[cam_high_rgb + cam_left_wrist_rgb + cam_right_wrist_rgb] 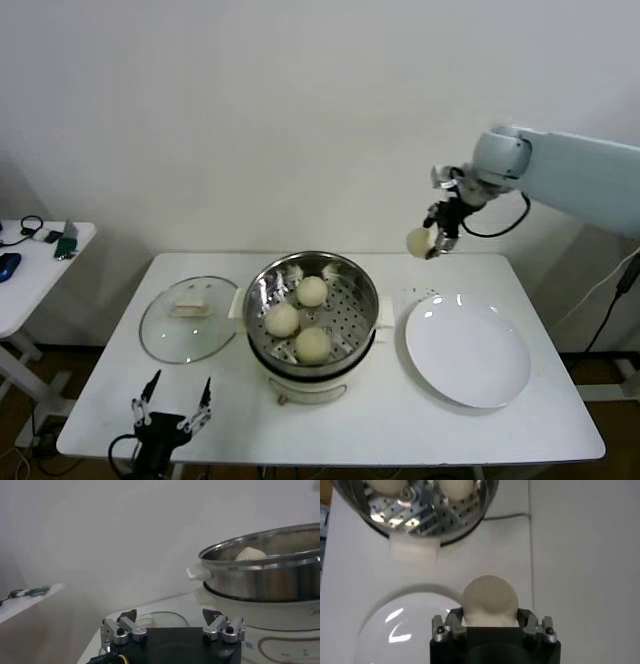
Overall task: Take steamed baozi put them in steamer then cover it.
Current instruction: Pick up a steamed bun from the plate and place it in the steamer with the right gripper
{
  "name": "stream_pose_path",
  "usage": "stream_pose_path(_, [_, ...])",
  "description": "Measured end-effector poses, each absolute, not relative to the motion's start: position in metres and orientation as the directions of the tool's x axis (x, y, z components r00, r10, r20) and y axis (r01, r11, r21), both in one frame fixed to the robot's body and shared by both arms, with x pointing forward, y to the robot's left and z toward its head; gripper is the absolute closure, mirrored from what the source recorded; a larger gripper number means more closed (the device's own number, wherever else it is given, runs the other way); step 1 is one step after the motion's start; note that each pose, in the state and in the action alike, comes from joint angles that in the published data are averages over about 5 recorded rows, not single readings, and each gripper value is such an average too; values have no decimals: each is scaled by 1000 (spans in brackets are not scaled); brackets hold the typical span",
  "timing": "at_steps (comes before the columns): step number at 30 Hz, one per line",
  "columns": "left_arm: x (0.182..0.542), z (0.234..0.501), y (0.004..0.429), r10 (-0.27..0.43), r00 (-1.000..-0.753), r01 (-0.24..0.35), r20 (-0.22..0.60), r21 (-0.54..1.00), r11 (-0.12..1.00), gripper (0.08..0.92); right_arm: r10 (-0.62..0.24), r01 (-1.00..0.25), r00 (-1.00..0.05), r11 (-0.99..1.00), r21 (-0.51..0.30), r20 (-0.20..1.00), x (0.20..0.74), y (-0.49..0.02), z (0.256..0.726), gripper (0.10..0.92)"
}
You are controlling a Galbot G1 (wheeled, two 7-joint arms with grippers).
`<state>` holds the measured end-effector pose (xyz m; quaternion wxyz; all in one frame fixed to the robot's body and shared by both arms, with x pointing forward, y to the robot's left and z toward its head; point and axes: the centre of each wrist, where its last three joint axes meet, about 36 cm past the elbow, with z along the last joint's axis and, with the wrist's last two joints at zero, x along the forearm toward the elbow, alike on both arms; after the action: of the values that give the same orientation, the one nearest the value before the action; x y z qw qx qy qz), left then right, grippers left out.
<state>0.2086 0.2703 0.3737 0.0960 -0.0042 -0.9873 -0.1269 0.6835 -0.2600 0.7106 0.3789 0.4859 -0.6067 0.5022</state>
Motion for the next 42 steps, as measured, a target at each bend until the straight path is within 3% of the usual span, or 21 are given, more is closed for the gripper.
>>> stream_pose_path(9, [205,373,271,-9,-982,39,191,245,969,177,-229,-980,-184,-28,-195,956,662,-183,707,328])
stream_pose_path(20, [210,373,274,-13,-981,37,191,251,967,177,-191,-987,-104,-103,-125,976,650,-116,655,327])
stream_pose_path(42, [217,371,279,-16,-981,34,194,251,967,177,-124,-985,-57,-154,-76,991,659,-91,591,301])
